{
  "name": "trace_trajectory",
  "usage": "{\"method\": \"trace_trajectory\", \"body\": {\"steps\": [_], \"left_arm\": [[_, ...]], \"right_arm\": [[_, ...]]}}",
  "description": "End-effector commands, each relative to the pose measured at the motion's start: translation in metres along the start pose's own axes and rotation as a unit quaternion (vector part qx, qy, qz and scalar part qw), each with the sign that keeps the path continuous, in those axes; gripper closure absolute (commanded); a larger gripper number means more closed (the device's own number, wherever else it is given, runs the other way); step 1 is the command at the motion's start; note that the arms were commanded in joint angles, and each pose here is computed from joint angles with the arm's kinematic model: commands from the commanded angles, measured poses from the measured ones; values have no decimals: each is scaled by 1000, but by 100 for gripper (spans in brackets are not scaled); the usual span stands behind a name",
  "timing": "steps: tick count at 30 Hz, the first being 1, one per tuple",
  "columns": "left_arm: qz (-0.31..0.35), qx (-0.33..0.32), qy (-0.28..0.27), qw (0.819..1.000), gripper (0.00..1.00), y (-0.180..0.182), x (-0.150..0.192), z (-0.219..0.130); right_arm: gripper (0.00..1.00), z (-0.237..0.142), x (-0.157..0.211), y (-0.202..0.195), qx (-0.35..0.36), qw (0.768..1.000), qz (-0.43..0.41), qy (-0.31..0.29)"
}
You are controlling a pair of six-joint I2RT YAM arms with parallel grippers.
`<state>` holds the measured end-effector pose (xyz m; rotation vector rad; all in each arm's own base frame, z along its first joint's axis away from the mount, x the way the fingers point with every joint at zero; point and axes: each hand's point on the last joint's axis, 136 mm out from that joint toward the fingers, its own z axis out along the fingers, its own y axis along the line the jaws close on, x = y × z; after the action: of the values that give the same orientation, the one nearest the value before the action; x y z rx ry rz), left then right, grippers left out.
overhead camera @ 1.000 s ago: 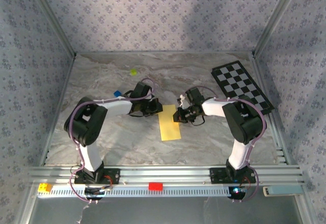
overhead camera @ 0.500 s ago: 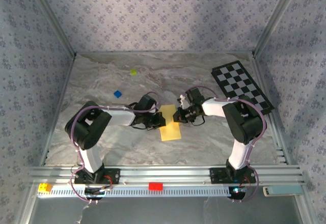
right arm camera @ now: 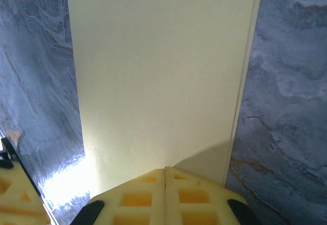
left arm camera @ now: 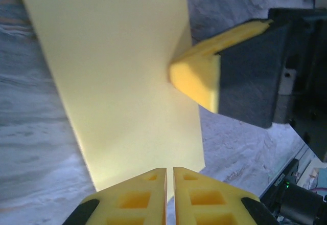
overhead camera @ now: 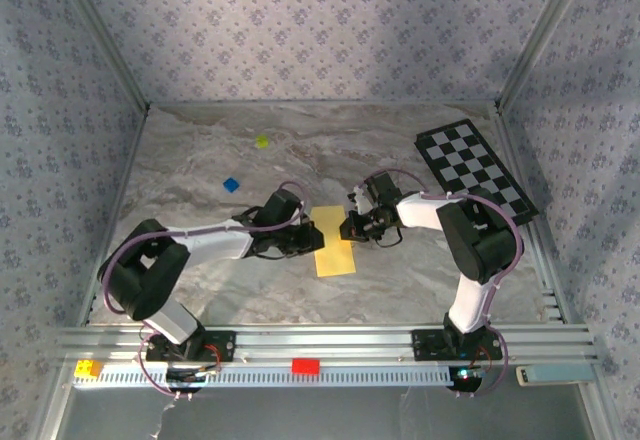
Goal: Fold a paper plane with a square sheet of paper (pick it up from the middle)
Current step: First fold the square sheet of paper in half at the center of the table.
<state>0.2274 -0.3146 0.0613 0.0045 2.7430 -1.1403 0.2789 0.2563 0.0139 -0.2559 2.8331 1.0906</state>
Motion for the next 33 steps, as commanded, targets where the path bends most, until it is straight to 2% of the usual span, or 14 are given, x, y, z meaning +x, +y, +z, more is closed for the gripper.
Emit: {"method": "trace_trajectory", "body": {"steps": [1, 9, 13, 17, 23, 27, 29, 33], "left_arm": [[-6, 3, 0, 1000, 89, -2, 7, 5], [-12, -32, 40, 999, 91, 18, 34, 31], [-6, -58, 65, 996, 91, 31, 48, 29], [-2, -67, 65, 996, 91, 34, 52, 22], [13, -40, 23, 999, 90, 8, 33, 7], [21, -43, -33, 998, 92, -5, 10, -9], [21, -53, -44, 997, 93, -5, -1, -14], [12, -53, -62, 997, 94, -8, -26, -19]], "right_arm": [[100, 5, 61, -81, 156, 982, 76, 77], [100, 6, 61, -80, 155, 982, 74, 78], [100, 6, 61, -79, 155, 982, 75, 78], [100, 5, 56, -74, 145, 984, 71, 74], [96, 2, 33, -46, 99, 993, 48, 50], [88, -10, 11, -11, 43, 999, 16, 18], [82, -17, 3, 4, 19, 1000, 2, 1], [73, -29, -2, 4, 35, 999, 20, -19]]}}
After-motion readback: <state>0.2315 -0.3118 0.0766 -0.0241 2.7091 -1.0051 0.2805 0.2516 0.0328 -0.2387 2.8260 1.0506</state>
